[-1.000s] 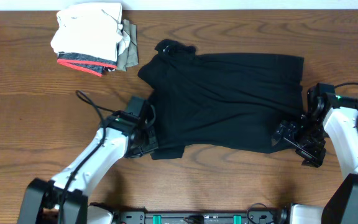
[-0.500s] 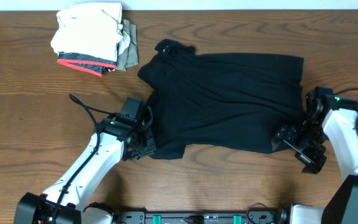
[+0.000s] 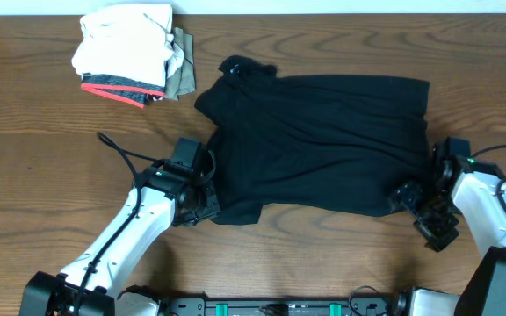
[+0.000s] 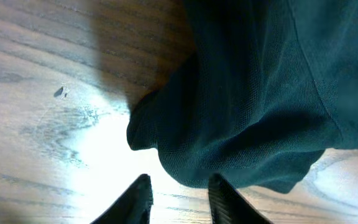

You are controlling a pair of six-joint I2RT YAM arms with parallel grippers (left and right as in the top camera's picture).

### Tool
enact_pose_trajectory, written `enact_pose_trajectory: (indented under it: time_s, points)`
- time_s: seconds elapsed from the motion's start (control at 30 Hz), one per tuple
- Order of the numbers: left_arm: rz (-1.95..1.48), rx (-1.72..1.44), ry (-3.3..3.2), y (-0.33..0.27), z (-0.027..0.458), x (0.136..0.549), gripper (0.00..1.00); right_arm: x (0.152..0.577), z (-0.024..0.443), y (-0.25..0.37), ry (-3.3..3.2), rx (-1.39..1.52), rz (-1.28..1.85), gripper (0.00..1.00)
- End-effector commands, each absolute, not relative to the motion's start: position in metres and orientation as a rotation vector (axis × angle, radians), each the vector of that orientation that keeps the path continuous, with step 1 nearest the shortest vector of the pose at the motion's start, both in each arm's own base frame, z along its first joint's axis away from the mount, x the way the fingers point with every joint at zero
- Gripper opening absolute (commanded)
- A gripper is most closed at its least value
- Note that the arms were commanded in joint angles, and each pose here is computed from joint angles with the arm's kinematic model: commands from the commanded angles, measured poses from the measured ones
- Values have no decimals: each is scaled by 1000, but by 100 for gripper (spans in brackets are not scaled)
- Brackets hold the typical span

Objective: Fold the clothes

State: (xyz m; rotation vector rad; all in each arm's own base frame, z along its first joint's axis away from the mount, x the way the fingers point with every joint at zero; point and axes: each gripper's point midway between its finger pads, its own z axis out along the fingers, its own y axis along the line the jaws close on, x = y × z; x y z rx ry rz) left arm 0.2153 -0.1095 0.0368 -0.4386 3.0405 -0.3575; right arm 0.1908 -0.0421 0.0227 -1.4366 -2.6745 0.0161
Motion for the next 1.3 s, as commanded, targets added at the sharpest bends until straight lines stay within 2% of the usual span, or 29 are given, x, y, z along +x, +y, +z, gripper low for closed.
enact_pose_trajectory:
  time_s: [0.0, 0.27, 0.33, 0.37, 0.4, 0.57, 0.73, 0.87, 1.27]
  points:
    - [-340, -455, 3034, -106, 37, 215, 37, 196, 24, -55, -2672, -1540, 26, 99]
    - [-343, -454, 3029, -106, 37, 216, 39, 220, 24, -66, -2751, -1607, -11, 98]
    - [-343, -453, 3029, -106, 37, 216, 39, 223, 24, -67, -2762, -1613, -16, 77]
    - [-342, -453, 3030, -106, 37, 216, 40, 223, 24, -67, -2761, -1613, -16, 70]
    - [-341, -453, 3032, -106, 37, 216, 39, 222, 24, -66, -2759, -1612, -15, 67]
    - [-341, -453, 3032, -106, 37, 216, 40, 215, 23, -73, -2735, -1633, 62, 69]
    - [-336, -449, 3032, -106, 37, 216, 40, 212, 23, -81, -2710, -1675, 75, 62]
    - [-336, -448, 3031, -106, 37, 216, 40, 211, 22, -89, -2684, -1732, 73, 68]
    - [-330, -449, 3030, -105, 37, 216, 40, 218, 4, -82, -2728, -1741, -71, 75]
